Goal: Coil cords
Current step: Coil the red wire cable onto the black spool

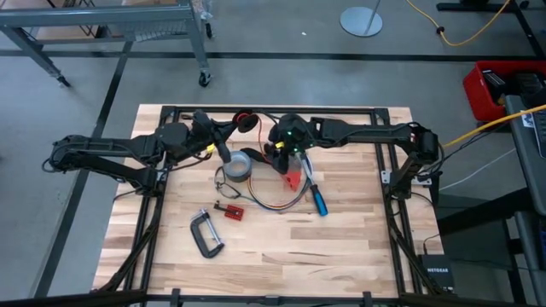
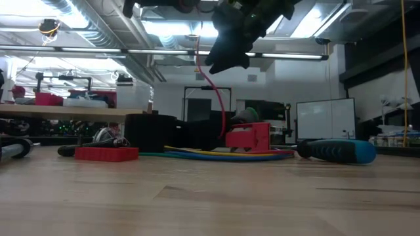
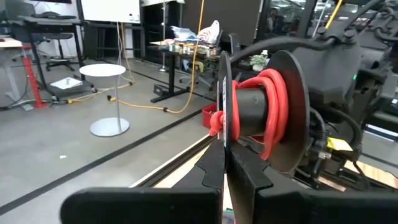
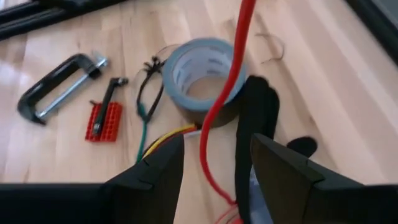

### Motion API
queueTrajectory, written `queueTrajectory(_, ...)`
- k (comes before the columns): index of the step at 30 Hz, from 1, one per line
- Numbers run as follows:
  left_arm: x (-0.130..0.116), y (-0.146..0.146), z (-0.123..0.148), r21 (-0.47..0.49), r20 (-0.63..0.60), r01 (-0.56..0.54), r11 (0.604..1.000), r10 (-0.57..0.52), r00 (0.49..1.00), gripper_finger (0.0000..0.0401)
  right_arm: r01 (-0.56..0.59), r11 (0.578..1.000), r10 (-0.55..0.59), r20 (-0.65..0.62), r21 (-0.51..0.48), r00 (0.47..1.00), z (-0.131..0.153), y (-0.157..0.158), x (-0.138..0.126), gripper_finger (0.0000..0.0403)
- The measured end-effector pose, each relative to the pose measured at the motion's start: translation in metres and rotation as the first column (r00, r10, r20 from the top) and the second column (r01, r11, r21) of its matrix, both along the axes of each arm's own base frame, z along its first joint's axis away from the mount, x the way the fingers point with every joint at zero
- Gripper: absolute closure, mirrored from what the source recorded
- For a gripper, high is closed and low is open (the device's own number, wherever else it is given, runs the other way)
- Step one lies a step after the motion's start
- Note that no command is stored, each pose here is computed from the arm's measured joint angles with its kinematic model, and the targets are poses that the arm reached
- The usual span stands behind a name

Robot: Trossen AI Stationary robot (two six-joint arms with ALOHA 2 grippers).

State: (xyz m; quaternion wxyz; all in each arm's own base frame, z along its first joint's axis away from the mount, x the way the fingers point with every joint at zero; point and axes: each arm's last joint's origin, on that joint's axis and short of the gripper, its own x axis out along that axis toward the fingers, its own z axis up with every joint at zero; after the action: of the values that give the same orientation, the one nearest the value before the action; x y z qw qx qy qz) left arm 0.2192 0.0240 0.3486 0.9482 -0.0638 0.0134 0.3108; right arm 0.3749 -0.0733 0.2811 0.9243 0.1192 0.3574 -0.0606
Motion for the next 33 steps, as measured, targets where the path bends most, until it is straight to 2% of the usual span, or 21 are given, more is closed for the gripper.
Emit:
queueTrajectory(9, 0.000, -0.003, 0.000, -0.001, 0.000, 0.012, 1.000, -0.012, 1.000, 0.0401, 0.103, 0.989, -0.089, 0.132, -0.102, 0.987, 0.011, -0.006, 0.008, 0.0212)
queueTrajectory(15, 0.000, -0.004, 0.000, -0.001, 0.000, 0.017, 1.000, -0.017, 1.000, 0.0401, 0.180, 0.971, -0.158, 0.141, -0.155, 0.977, 0.012, -0.009, 0.008, 0.0212)
queueTrajectory(33, 0.000, -0.004, 0.000, 0.000, -0.001, 0.017, 1.000, -0.017, 1.000, 0.0401, 0.177, 0.972, -0.156, 0.138, -0.154, 0.978, 0.012, -0.008, 0.008, 0.0212)
